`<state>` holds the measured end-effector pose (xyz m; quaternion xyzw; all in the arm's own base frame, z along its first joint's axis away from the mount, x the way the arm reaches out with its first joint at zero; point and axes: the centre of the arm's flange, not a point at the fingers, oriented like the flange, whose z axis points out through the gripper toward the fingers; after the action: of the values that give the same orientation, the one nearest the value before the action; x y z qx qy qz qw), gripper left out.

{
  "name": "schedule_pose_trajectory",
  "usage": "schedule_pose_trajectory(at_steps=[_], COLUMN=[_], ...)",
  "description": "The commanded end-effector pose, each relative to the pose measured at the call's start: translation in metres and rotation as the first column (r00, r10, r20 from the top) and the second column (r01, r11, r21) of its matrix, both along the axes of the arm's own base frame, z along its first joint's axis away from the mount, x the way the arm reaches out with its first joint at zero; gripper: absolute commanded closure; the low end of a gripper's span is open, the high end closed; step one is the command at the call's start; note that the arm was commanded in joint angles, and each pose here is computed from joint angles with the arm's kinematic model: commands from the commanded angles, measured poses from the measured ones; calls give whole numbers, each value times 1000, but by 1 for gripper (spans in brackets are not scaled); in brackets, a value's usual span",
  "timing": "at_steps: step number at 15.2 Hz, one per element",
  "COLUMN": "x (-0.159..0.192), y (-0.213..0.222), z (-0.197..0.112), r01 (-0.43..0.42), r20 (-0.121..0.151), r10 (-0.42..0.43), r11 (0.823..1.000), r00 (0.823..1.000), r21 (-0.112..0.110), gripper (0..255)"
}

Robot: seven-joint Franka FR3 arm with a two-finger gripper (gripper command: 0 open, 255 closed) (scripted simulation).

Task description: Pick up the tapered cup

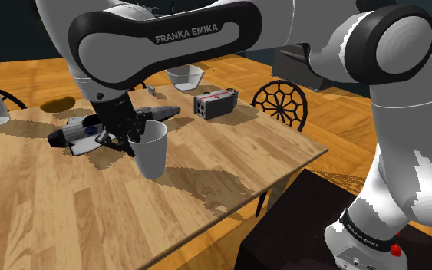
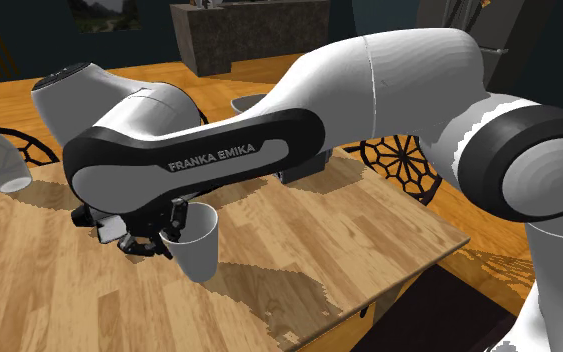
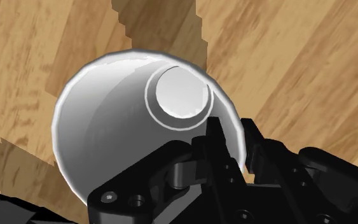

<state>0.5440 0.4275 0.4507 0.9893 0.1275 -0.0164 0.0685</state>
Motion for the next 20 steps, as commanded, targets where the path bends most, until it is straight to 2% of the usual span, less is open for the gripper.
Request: schedule_pose_trajectory(at_steps=[1, 7, 20], x=[0, 0, 0], y=[0, 0, 0], z=[0, 0, 69], r01=[0, 0, 0], r20=[0, 0, 0], r10=[0, 0, 0], r11=[1000, 1000, 1000], r00=[1000, 1000, 1000], r21=[0, 0, 0], gripper=[255, 255, 255])
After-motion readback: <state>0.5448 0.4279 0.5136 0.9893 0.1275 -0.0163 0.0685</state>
